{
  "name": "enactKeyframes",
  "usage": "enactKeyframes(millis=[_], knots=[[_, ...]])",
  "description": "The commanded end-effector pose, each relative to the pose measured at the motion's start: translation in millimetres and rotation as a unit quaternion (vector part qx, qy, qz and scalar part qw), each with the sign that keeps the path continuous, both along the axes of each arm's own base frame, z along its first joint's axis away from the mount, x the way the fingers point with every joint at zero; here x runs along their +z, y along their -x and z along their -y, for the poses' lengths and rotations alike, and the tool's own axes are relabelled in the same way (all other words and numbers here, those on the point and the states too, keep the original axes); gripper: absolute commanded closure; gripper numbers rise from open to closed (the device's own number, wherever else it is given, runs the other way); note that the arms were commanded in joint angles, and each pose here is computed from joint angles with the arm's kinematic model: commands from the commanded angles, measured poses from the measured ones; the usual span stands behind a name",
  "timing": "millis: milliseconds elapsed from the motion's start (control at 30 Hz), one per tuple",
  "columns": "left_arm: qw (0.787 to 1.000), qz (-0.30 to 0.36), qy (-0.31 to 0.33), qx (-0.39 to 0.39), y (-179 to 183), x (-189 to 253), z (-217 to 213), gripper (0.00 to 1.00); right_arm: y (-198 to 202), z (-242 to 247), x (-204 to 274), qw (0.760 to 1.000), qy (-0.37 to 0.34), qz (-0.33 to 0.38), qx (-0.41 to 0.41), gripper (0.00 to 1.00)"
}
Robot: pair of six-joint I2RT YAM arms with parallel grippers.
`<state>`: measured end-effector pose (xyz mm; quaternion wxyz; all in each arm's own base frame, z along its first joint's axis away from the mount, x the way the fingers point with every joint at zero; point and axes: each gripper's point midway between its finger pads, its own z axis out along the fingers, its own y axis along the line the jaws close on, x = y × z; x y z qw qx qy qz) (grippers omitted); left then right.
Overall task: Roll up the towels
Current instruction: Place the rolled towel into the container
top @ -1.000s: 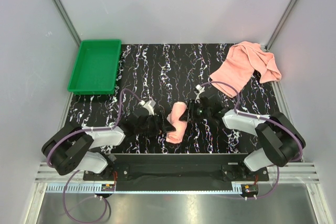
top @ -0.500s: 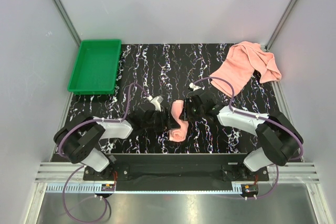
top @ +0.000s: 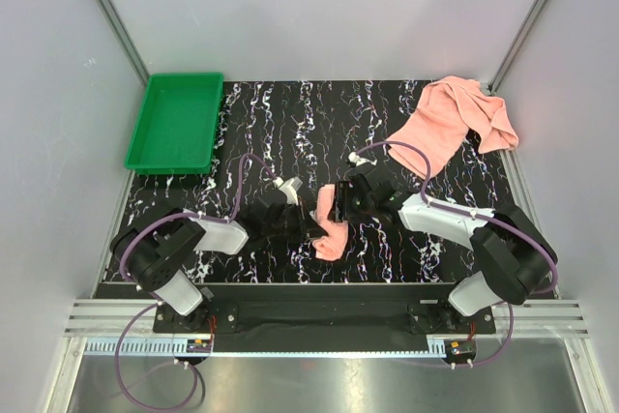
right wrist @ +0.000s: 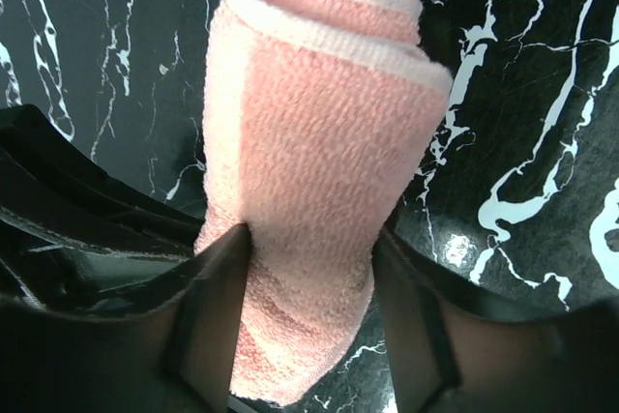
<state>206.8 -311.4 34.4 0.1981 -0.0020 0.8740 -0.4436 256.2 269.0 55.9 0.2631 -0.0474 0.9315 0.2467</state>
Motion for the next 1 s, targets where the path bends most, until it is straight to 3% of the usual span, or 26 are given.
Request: enactKeyframes(millis=[0,167,300,567,767,967], knots=[[0.997,-0.013,-0.071,0.018,3,-36,-23,1.0,11,-9,8,1.0,0.007,-0.011,0.016,0.38],[0.997,0.004,-0.069,0.022,-1,-25,-26,1.0,3,17,23,0.998,0.061,0.009,-0.027,0.13],[0.997,0.021,-0.066,0.029,-6,-10,-29,1.0,-5,38,67,0.993,0.072,0.051,-0.081,0.02],[0.994,0.066,-0.041,0.073,-29,33,-46,1.0,3,91,133,0.976,0.078,0.114,-0.169,0.0],[0.984,0.127,-0.013,0.122,-62,87,-69,1.0,18,105,140,0.975,0.066,0.116,-0.18,0.0],[0.957,0.187,0.006,0.221,-110,153,-124,1.0,29,109,138,0.976,0.045,0.106,-0.185,0.0]])
